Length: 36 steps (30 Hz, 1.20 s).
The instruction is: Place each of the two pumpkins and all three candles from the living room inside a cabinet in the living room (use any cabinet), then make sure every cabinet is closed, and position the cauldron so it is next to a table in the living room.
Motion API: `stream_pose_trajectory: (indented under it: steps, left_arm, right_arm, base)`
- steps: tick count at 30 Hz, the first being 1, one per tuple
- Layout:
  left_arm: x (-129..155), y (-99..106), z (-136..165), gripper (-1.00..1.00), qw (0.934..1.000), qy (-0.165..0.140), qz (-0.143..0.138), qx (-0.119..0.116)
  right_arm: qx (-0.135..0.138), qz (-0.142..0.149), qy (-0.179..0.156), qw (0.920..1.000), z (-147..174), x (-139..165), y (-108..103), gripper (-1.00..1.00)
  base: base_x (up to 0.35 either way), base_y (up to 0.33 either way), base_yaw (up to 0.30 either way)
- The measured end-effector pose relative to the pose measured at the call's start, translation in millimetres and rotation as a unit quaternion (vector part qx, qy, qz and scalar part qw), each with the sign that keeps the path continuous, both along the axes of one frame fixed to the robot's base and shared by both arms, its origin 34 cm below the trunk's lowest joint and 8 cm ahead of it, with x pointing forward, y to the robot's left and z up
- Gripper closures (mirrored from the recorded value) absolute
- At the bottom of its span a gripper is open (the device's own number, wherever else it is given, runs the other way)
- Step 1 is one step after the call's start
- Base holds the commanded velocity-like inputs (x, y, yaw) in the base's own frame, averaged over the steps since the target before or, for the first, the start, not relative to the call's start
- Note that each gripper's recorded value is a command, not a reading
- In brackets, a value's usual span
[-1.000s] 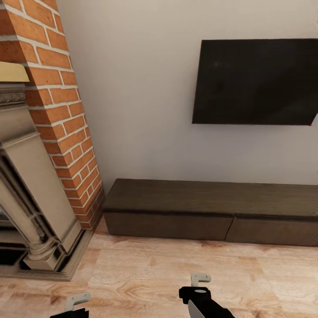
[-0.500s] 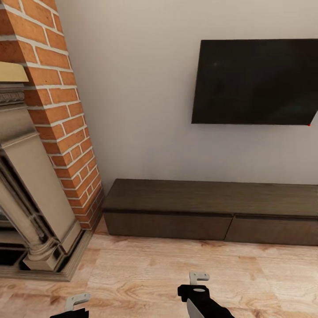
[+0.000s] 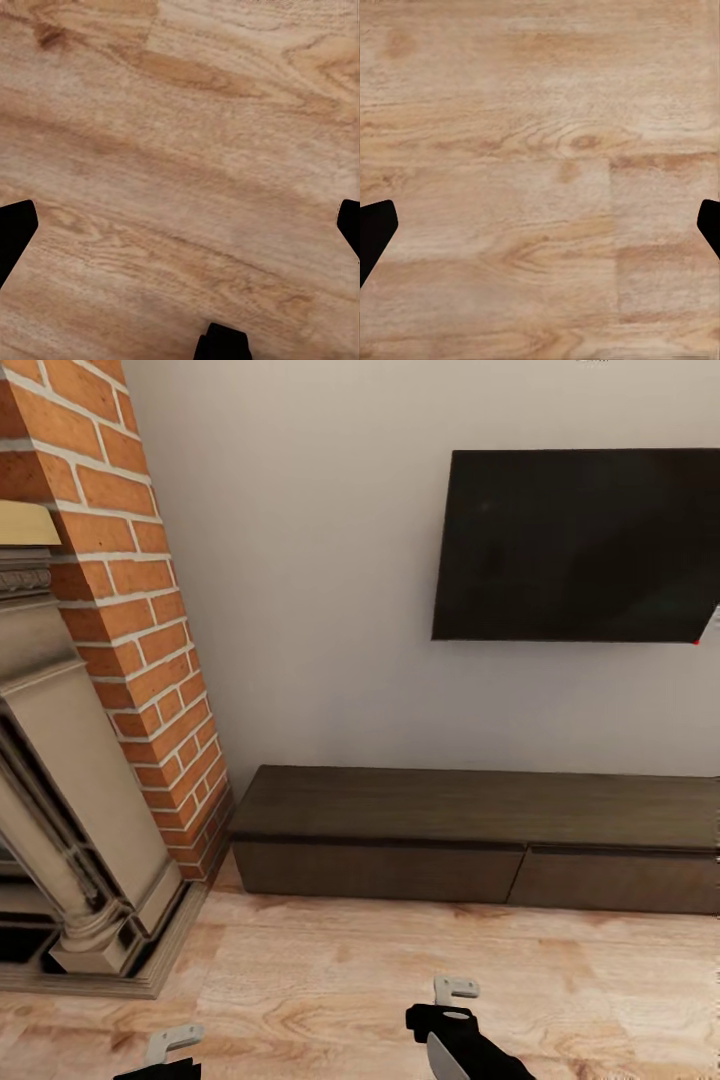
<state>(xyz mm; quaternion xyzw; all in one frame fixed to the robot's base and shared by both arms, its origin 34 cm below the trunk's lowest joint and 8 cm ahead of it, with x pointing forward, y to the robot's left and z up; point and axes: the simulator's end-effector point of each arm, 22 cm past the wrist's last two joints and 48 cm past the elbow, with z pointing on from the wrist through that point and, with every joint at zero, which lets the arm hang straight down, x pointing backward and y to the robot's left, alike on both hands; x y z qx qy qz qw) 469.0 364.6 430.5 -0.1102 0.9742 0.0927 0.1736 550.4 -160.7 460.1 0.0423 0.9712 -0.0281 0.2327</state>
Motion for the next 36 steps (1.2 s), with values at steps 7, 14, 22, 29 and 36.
stream_pose_trajectory:
  steps: [7,14,22,29,36]
  left_arm:
    - [0,0,0,-1.00,1.0000,0.000,0.000,0.000]
    - [0,0,0,-1.00,1.0000,0.000,0.000,0.000]
    - [0,0,0,-1.00,1.0000,0.000,0.000,0.000]
    - [0,4,0,-1.00,1.0000,-0.001,0.005,-0.002]
    - [3,15,14,-1.00,0.9969,0.031,0.003,-0.072]
  right_arm:
    - [0.000,-0.002,-0.001,1.0000,0,1,-1,-1.00]
    - [-0.004,0.006,-0.009,0.9999,3,3,3,-1.00]
    - [-0.006,0.008,-0.011,0.9999,3,4,2,-1.00]
    - [-0.004,0.002,-0.011,0.9999,3,4,0,-1.00]
    - [-0.004,-0.003,-0.011,0.9999,0,5,-14,-1.00]
  base:
    - [0.000,0.000,-0.263]
    - [0.058,0.000,-0.116]
    - [0.007,0.000,-0.059]
    - [0.000,0.000,-0.004]
    - [0.000,0.000,0.000]
